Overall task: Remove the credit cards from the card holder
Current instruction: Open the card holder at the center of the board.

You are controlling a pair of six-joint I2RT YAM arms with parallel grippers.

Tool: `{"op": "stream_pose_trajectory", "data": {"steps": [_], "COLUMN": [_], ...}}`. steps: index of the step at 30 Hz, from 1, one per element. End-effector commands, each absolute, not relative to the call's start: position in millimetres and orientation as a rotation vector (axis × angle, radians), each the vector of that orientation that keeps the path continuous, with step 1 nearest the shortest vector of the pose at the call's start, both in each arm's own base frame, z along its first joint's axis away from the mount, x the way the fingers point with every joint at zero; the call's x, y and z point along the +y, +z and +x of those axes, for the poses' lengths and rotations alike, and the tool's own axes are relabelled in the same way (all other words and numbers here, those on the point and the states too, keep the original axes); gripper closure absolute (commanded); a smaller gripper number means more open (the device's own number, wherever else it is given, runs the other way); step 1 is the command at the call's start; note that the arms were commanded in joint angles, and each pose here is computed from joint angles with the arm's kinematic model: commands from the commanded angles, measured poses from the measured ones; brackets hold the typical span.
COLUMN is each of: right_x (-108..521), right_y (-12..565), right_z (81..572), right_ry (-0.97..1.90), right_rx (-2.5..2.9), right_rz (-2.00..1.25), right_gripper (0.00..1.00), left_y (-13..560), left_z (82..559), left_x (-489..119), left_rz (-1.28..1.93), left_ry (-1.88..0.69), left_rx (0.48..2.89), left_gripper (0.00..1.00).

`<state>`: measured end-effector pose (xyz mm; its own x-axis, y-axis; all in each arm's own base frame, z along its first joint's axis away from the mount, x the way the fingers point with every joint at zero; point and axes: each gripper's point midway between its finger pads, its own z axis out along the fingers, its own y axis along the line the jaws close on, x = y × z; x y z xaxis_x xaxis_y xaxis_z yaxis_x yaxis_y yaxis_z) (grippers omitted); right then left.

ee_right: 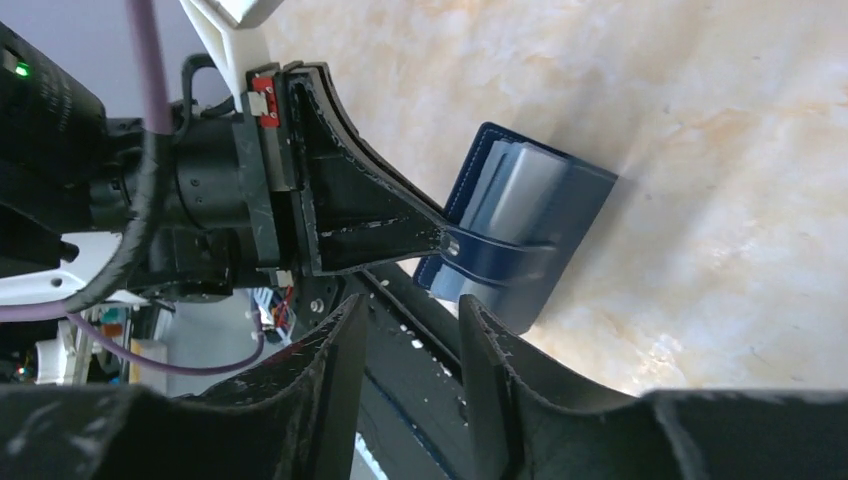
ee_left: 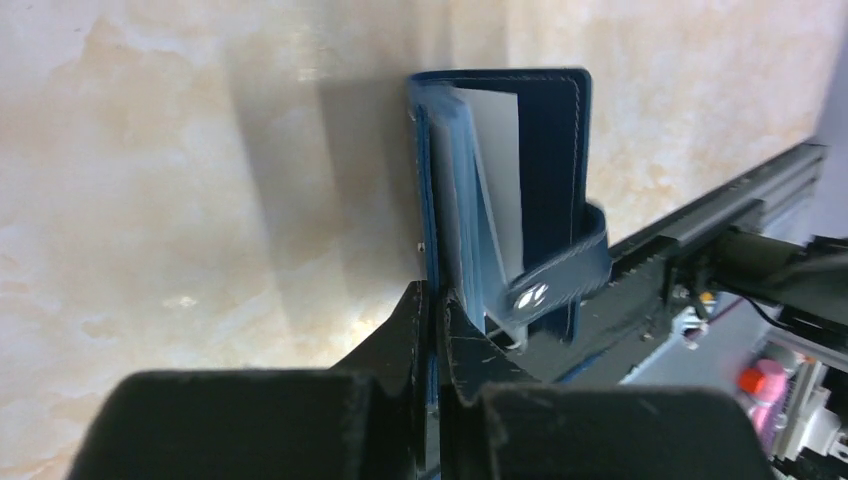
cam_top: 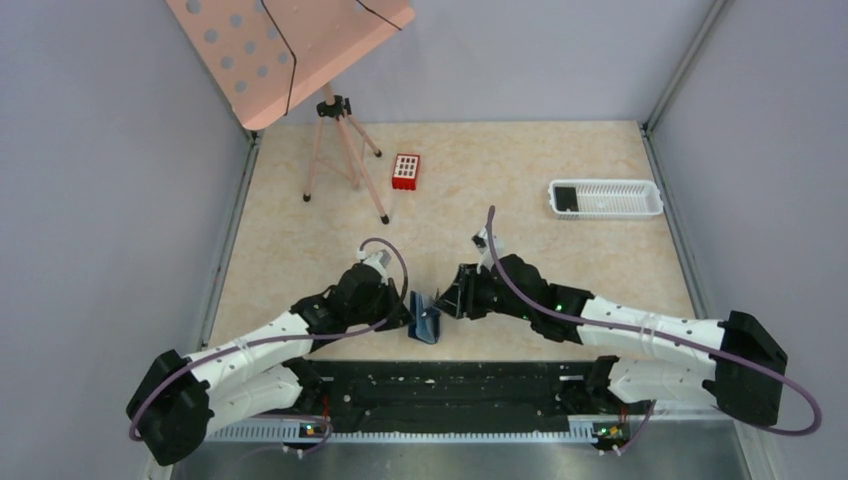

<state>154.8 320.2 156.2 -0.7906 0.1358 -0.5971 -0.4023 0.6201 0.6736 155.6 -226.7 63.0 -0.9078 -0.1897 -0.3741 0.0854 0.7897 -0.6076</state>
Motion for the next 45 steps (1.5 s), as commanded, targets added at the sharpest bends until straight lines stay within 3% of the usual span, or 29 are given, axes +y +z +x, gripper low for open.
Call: {"op": "stream_pose_trajectory", "data": {"steps": [1, 20, 28, 45], "right_x": [341.0, 331.3, 309.7, 301.9], "right_y": [184.0, 155.4, 106.7, 68.1], "right_z": [152.0, 155.2, 160.1, 163.9], "right_ry": [1.199, 1.089, 0.926, 0.886], "right_rx": [2.154, 2.212, 2.319, 2.415], "right_rz": [-0.258, -0.23, -0.229, -0.16], "right_gripper": [0.59, 0.67, 0.54, 0.46], "left_y": [104.1, 91.6, 76.5, 49.4], "left_z": [160.6, 159.7, 157.2, 150.2], "left_x": [-246.4, -241.2, -233.0, -211.4], "left_rz": [-0.064, -0.102, -0.128, -0.184], "left_ry": [-1.107, -1.073, -1.019, -0.889], "left_rx": [2.394, 2.421, 2.454, 2.516], "left_gripper": [1.0, 1.0, 1.0, 1.0]}}
